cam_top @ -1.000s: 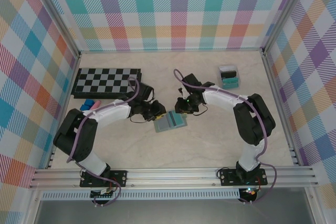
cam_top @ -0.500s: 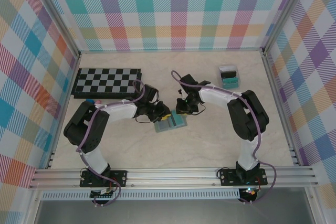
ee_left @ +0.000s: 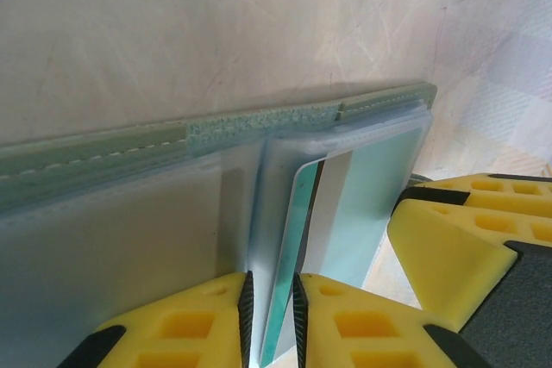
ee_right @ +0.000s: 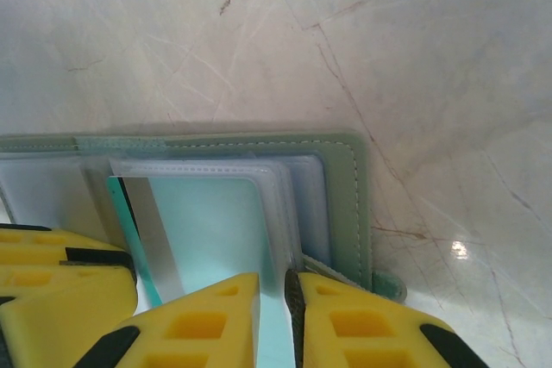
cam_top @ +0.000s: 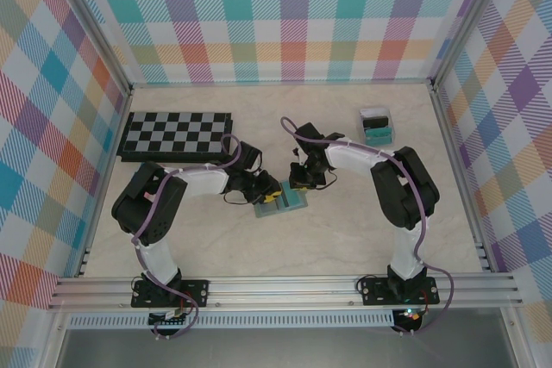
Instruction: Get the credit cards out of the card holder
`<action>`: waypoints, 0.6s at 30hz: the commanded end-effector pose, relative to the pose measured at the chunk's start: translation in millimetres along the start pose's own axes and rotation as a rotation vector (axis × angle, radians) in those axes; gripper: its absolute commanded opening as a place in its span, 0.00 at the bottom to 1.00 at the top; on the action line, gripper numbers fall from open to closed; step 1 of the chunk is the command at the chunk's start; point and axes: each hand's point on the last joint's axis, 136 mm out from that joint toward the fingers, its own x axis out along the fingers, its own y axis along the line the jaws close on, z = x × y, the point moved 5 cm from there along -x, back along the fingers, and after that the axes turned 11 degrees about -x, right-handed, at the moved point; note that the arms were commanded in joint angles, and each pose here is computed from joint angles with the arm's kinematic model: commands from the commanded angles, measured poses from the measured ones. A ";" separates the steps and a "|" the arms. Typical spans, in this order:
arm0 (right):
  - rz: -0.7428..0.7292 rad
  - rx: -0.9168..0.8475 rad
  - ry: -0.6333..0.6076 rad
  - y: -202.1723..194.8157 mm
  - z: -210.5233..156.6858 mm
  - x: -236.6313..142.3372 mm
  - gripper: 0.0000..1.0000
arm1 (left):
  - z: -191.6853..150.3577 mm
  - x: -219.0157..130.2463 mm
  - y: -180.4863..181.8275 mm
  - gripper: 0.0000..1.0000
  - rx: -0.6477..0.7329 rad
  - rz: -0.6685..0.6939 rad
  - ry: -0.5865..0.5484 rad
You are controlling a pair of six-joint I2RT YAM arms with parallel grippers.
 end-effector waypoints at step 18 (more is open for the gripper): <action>0.007 0.044 0.094 -4.6 -11.1 17.9 0.18 | -1.1 9.3 -2.4 0.17 0.041 -0.018 0.024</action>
